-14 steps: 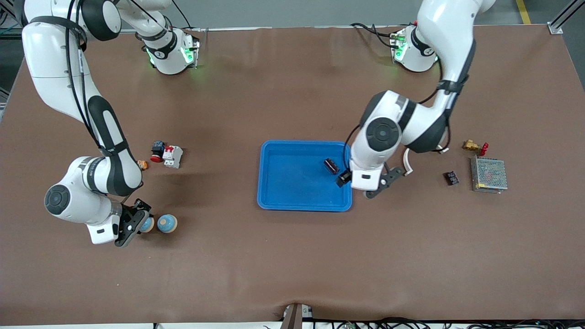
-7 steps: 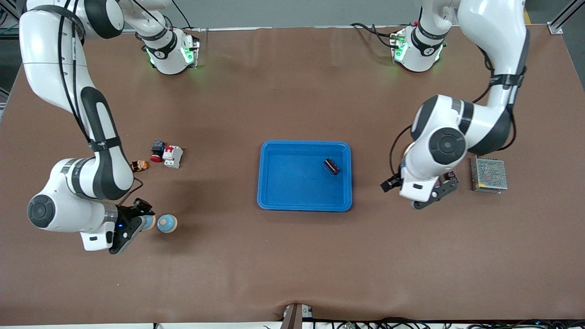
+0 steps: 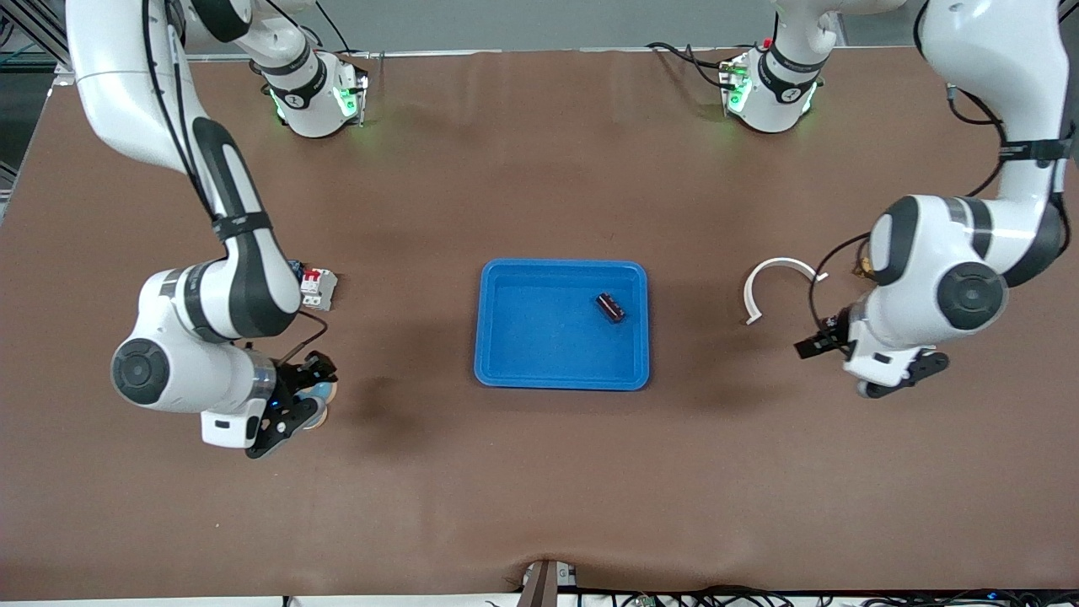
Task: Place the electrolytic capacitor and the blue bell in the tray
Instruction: 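Lift the blue bell with the right gripper while the left gripper reaches the capacitor, then lower the bell into the tray while the left gripper carries the capacitor, then release both items in the tray and move the right gripper to the bell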
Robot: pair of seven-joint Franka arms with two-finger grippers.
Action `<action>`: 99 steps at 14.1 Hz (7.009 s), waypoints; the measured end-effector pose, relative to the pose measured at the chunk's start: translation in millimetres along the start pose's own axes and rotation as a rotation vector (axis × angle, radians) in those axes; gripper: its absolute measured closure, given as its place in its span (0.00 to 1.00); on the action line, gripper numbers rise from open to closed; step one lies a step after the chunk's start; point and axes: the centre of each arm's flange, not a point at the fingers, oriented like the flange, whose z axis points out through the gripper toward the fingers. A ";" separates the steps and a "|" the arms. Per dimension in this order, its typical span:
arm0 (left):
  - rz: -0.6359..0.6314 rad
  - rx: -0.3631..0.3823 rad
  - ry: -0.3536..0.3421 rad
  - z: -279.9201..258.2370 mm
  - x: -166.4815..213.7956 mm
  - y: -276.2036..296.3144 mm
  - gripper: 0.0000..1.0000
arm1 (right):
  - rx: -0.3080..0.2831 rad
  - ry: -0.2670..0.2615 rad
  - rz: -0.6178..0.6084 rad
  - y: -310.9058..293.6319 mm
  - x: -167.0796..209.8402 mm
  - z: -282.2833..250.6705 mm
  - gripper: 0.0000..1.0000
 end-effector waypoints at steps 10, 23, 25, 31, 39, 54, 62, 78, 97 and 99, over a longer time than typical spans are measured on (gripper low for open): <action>0.049 -0.028 0.002 95.4 -0.7 -59.8 0.21 | -0.021 0.009 0.405 -161.3 43.9 0.1 0.32; -0.060 -0.050 -0.013 133.8 0.5 -93.4 0.38 | -0.025 0.087 0.605 -304.0 52.0 70.6 0.32; -0.064 -0.052 -0.020 137.8 0.0 -92.9 0.39 | -0.026 0.093 0.615 -318.2 47.3 86.3 0.32; -0.061 -0.055 -0.032 144.7 -2.1 -88.1 0.67 | -0.028 0.105 0.605 -347.4 34.6 117.9 0.32; -0.032 -0.069 -0.018 139.8 -5.2 -68.8 0.67 | -0.032 0.110 0.607 -353.5 25.5 137.5 0.32; -0.138 -0.134 -0.001 3.6 -41.2 58.2 0.67 | -0.051 0.100 0.592 -358.3 23.1 172.0 0.32; -0.258 -0.174 -0.003 -20.5 -93.1 149.4 0.67 | -0.058 0.107 0.582 -359.0 23.0 181.4 0.32; -0.448 -0.239 -0.068 47.7 -158.2 274.4 0.67 | -0.064 0.111 0.585 -355.2 25.0 179.0 0.00; -0.536 -0.254 -0.054 107.4 -144.5 307.9 0.43 | -0.065 0.014 0.294 -135.2 -3.8 13.6 0.00; -0.538 -0.258 -0.051 104.6 -142.0 307.9 0.25 | -0.072 0.016 0.272 -102.1 -11.8 8.4 0.00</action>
